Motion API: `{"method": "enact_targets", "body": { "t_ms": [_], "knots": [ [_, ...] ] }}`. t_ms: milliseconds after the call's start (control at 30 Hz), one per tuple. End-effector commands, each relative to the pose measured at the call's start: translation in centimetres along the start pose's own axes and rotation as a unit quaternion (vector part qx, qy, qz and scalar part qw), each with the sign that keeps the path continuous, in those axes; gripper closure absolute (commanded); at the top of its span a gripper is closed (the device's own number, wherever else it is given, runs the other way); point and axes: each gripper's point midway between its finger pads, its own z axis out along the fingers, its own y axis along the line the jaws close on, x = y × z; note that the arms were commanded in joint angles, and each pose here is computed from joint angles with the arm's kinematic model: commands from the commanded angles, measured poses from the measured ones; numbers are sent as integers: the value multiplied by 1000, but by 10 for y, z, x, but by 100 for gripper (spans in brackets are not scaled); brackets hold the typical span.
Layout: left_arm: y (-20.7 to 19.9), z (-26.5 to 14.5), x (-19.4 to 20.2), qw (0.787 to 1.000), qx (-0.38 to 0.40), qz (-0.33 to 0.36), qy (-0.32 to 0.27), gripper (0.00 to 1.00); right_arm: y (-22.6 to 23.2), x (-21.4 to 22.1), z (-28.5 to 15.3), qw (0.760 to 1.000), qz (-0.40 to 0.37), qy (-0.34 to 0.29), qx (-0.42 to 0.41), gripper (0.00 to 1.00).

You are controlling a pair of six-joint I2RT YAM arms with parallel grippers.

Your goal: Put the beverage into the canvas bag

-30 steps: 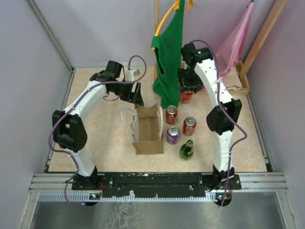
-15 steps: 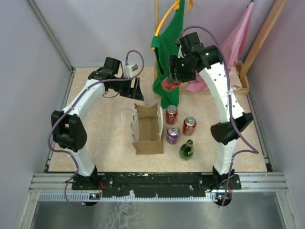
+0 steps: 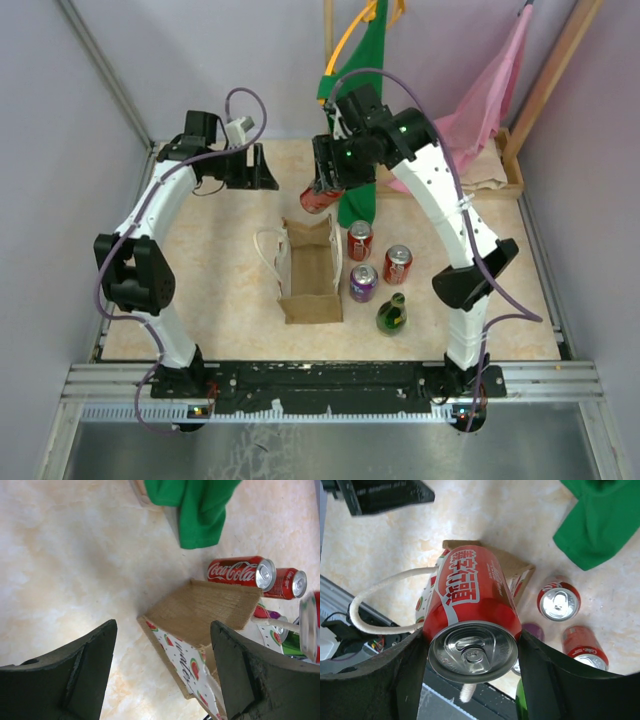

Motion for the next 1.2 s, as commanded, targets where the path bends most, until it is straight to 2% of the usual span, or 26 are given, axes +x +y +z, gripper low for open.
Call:
{"method": "enact_targets", "body": {
  "t_ms": [0, 567, 1167],
  "knots": [
    [10, -10, -18, 1000, -9, -6, -29, 19, 38, -20, -13, 997, -23, -58, -52, 100],
    [29, -17, 3, 999, -25, -24, -19, 19, 68, 38, 31, 995, -91, 40, -25, 100],
    [30, -15, 10, 999, -24, -26, -14, 19, 49, 61, 77, 989, -118, 87, 24, 100]
  ]
}}
